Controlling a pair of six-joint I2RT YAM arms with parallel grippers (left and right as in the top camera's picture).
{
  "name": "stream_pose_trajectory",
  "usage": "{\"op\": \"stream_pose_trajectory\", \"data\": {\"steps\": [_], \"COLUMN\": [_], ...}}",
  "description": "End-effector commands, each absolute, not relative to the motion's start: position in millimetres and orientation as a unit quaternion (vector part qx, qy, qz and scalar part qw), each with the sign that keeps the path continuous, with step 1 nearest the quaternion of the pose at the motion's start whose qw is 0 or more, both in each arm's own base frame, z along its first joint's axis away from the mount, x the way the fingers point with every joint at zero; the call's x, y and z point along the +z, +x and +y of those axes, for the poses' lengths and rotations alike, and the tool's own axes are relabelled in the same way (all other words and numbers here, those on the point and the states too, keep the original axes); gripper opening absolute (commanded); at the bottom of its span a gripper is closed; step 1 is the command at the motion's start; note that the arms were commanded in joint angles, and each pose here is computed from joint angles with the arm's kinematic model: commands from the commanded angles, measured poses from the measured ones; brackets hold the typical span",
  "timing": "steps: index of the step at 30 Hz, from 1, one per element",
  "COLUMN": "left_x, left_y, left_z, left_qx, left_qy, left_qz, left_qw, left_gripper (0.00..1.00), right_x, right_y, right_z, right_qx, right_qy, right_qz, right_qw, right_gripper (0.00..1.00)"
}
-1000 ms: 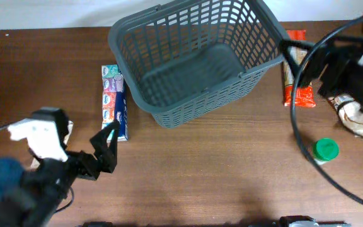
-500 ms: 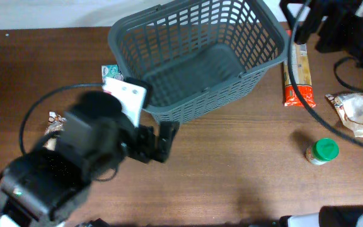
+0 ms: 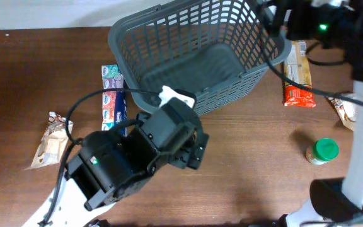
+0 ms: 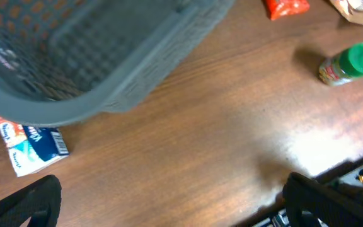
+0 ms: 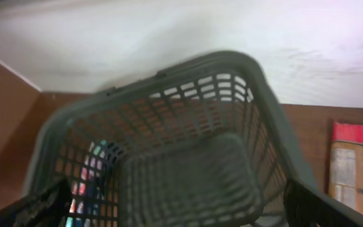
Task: Pack container
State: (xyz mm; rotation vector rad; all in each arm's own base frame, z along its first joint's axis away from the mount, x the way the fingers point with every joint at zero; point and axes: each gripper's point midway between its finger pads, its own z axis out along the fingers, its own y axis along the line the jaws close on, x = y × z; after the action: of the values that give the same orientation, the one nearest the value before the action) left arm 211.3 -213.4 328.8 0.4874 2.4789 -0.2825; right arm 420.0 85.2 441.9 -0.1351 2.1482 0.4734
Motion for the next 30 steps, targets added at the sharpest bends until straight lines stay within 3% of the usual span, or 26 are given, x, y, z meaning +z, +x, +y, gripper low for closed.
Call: {"op": "stream_pose_trajectory", "data": {"steps": [1, 11, 20, 30], "left_x": [333.6, 326.4, 325.6, 325.5], "left_y": [203.3, 188.2, 188.0, 186.6], "left_z": [-220.9, -226.4, -227.3, -228.4], "left_qx": [-0.117, -0.129, -0.130, -0.133], "left_qy": [0.191, 0.212, 0.212, 0.214], "left_qz": [0.928, 0.932, 0.932, 0.932], "left_qw": [0.297, 0.265, 0.263, 0.260], "left_gripper": [0.99, 1.00, 1.00, 0.99], "right_x": [424.5, 391.2, 353.8, 312.4], "right_y": [437.5, 463.4, 479.4, 497.9], "right_z": [101.2, 119.4, 110.0, 113.2], "right_qx": [0.169, 0.107, 0.103, 0.106], "right_qy": [-0.109, -0.254, -0.190, -0.189], "right_qz": [0.873, 0.856, 0.895, 0.911], "right_qw": [0.445, 0.438, 0.391, 0.351], "right_gripper": [0.99, 0.99, 0.99, 0.99]}}
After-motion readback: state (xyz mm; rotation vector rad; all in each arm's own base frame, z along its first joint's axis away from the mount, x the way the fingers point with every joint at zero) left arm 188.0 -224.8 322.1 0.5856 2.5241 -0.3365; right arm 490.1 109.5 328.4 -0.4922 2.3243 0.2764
